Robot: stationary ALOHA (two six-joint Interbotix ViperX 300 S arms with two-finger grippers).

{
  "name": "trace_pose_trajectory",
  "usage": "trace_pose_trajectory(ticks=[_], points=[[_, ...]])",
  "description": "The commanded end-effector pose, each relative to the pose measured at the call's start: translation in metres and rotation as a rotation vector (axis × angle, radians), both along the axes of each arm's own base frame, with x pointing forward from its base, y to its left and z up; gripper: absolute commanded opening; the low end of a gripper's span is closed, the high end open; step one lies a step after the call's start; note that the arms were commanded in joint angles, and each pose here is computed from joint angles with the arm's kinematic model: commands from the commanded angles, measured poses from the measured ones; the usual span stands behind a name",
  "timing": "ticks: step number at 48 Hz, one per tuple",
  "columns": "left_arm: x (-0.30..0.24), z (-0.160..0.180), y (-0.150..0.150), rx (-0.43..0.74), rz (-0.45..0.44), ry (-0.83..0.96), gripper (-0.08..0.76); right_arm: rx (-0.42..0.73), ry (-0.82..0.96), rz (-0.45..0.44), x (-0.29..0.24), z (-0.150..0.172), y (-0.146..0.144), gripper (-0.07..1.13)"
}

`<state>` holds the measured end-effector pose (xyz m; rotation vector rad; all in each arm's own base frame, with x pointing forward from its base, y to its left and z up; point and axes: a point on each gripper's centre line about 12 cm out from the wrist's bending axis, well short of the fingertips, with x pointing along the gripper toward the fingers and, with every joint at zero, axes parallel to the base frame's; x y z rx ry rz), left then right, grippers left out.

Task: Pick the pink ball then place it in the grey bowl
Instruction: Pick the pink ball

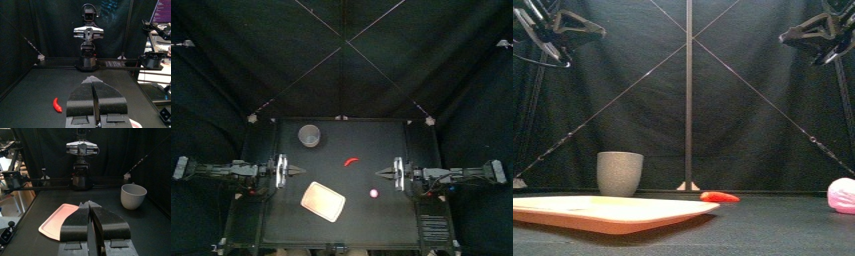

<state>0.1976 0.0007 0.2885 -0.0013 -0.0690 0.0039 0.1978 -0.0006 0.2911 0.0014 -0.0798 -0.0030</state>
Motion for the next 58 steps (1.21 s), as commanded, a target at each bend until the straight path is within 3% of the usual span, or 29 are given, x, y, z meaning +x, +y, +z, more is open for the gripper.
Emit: trace_pose_trajectory(ticks=[1,4,16,22,44,58], points=[[0.001,0.007,0.004,0.002,0.018,-0.029,0.115,0.000,0.049,0.007,0.009,-0.009,0.001,0.11],[0.000,0.006,0.005,-0.001,0.024,-0.026,0.115,0.003,0.097,0.012,0.013,-0.021,0.002,0.18],[0.000,0.004,0.008,-0.007,0.042,-0.026,0.115,0.080,0.268,0.035,0.032,-0.060,0.011,0.84],[0.000,0.004,0.010,-0.007,0.048,-0.029,0.117,0.122,0.346,0.027,0.040,-0.077,0.013,1.05],[0.000,0.004,0.010,-0.008,0.051,-0.029,0.117,0.147,0.886,0.070,0.042,-0.154,0.037,1.05],[-0.001,0.001,0.011,-0.008,0.054,-0.022,0.115,0.153,0.993,0.059,0.048,-0.170,0.039,1.05]])
